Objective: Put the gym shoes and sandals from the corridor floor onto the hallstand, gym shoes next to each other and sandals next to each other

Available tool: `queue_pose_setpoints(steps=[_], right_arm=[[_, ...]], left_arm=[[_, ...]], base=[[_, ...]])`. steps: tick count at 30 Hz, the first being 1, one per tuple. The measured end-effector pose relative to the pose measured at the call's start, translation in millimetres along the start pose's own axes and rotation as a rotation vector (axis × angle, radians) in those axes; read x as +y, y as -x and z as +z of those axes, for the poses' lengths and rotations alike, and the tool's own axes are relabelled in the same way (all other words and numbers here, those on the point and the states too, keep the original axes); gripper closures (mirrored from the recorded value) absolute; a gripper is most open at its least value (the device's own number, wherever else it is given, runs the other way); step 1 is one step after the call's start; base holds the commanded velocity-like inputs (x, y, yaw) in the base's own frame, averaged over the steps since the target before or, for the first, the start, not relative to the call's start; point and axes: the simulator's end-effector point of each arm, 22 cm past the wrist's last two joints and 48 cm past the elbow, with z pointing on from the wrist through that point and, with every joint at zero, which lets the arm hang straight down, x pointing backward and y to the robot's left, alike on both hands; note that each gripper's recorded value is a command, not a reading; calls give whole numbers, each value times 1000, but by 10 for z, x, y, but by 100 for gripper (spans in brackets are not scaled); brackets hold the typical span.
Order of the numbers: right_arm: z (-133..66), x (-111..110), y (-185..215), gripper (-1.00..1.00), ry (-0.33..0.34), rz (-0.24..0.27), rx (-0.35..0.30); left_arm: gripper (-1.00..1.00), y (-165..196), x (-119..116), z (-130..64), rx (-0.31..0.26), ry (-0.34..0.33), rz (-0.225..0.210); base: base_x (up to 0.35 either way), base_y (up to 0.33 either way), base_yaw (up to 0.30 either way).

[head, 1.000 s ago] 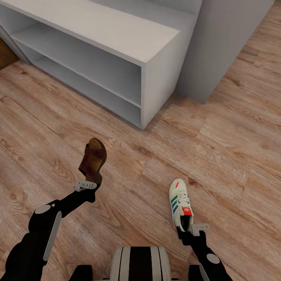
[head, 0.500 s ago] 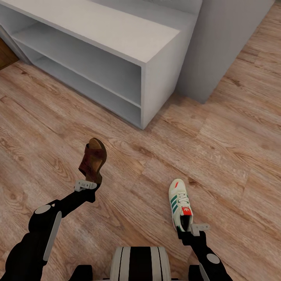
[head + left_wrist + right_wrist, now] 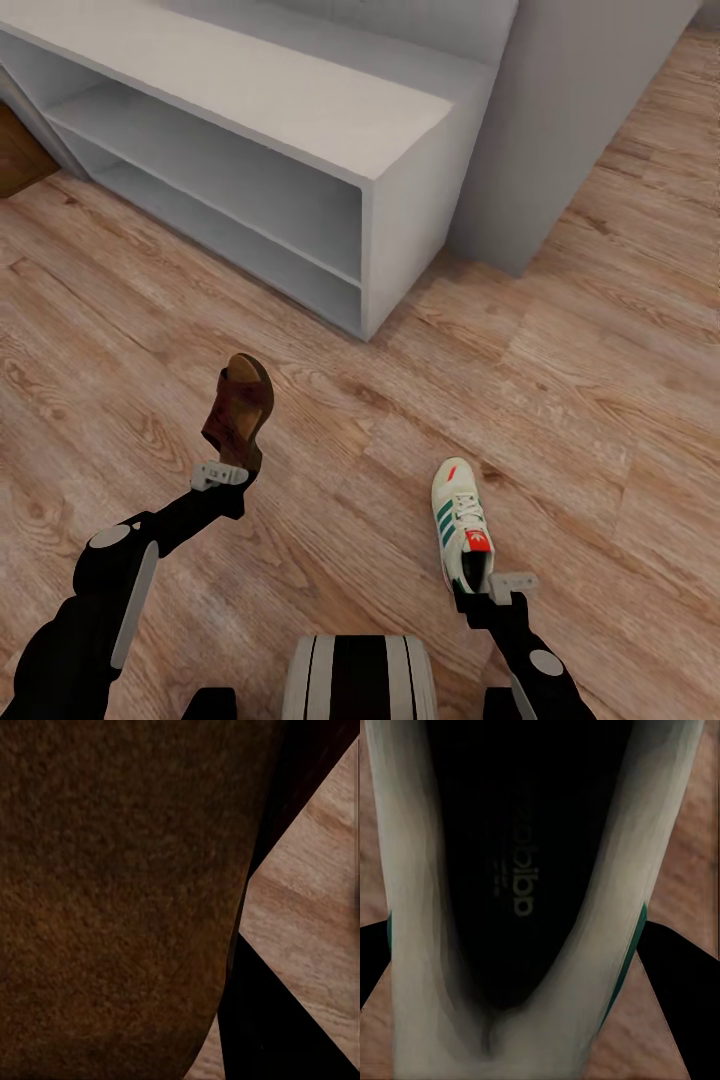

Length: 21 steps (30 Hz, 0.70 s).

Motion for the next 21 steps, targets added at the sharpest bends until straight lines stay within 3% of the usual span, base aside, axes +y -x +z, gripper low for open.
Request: queue_pose_setpoints(steps=[12, 15, 17, 18, 19, 20, 21], right_arm=[[-96, 29, 329, 100, 2, -2, -65], [-180, 36, 764, 100, 2, -1, -152], [-377, 46, 1400, 100, 3, -1, -276], [-444, 46, 1540, 100, 2, -1, -293], [-481, 47, 1603, 100, 3, -1, -297], [-526, 43, 1570, 100, 2, 1, -213], [-539, 43, 1535, 100, 1, 1, -182]], left_arm=[[100, 246, -63, -132, -43, -1, 19], [100, 301, -92, -161, -52, -4, 25], [100, 330, -185, -157, -54, -21, 37], [100, 343, -230, -155, -54, -29, 43], [100, 360, -253, -160, -56, -33, 47], [100, 360, -324, -154, -52, -47, 53], [100, 376, -337, -164, -54, -48, 56]], base=[[0, 0, 0], [0, 0, 0], [0, 0, 0], [0, 0, 0], [0, 0, 0], [0, 0, 0], [0, 0, 0]])
